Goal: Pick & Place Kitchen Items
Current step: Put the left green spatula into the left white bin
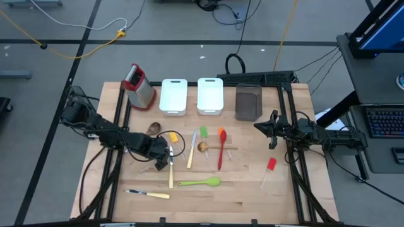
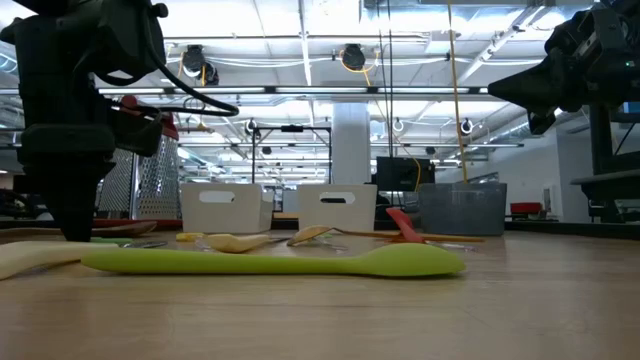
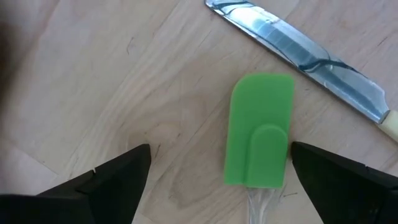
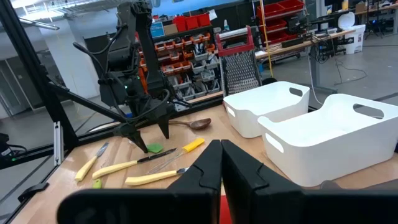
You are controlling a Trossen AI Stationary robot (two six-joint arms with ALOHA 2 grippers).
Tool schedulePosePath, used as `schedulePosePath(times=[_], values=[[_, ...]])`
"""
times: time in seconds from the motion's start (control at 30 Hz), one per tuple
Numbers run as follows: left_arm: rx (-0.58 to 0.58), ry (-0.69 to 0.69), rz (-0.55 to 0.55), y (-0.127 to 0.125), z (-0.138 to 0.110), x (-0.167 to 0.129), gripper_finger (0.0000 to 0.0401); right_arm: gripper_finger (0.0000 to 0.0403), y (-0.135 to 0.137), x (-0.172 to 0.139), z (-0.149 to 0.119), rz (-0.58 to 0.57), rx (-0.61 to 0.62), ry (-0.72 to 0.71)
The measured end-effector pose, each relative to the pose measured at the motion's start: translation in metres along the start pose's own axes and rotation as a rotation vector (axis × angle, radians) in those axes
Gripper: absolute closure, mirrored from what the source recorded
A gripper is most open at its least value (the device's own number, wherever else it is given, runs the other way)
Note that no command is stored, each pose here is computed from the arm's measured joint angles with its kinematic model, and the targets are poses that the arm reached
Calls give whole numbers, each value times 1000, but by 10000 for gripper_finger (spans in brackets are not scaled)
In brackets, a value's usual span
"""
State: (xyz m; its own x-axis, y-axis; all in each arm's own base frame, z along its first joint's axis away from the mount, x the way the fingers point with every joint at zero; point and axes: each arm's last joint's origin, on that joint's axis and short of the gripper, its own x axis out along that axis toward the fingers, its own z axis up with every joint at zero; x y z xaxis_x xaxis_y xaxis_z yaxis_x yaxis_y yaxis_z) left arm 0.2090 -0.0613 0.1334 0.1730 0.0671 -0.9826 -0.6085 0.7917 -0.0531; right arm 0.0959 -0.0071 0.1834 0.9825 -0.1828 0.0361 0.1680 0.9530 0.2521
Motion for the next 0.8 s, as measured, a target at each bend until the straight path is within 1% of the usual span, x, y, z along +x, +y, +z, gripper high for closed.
schedulePosePath(times=[0.07, 0.17, 0.3, 0.4, 0.6, 0.7, 0.8], values=[[0, -3, 2, 0, 0, 0, 19, 399, 0, 0, 0, 0, 0, 0], [2, -3, 25, 0, 0, 4, 55, 399, 0, 0, 0, 0, 0, 0], [18, 4, 52, -3, -1, 11, 131, 399, 0, 0, 0, 0, 0, 0], [-6, -7, 63, -5, 0, 16, 190, 399, 0, 0, 0, 0, 0, 0], [-9, -23, 73, -5, 1, 16, 308, 399, 0, 0, 0, 0, 0, 0], [1, -21, 74, -5, 0, 15, 356, 399, 0, 0, 0, 0, 0, 0], [-3, -20, 72, -5, 0, 15, 387, 399, 0, 0, 0, 0, 0, 0]])
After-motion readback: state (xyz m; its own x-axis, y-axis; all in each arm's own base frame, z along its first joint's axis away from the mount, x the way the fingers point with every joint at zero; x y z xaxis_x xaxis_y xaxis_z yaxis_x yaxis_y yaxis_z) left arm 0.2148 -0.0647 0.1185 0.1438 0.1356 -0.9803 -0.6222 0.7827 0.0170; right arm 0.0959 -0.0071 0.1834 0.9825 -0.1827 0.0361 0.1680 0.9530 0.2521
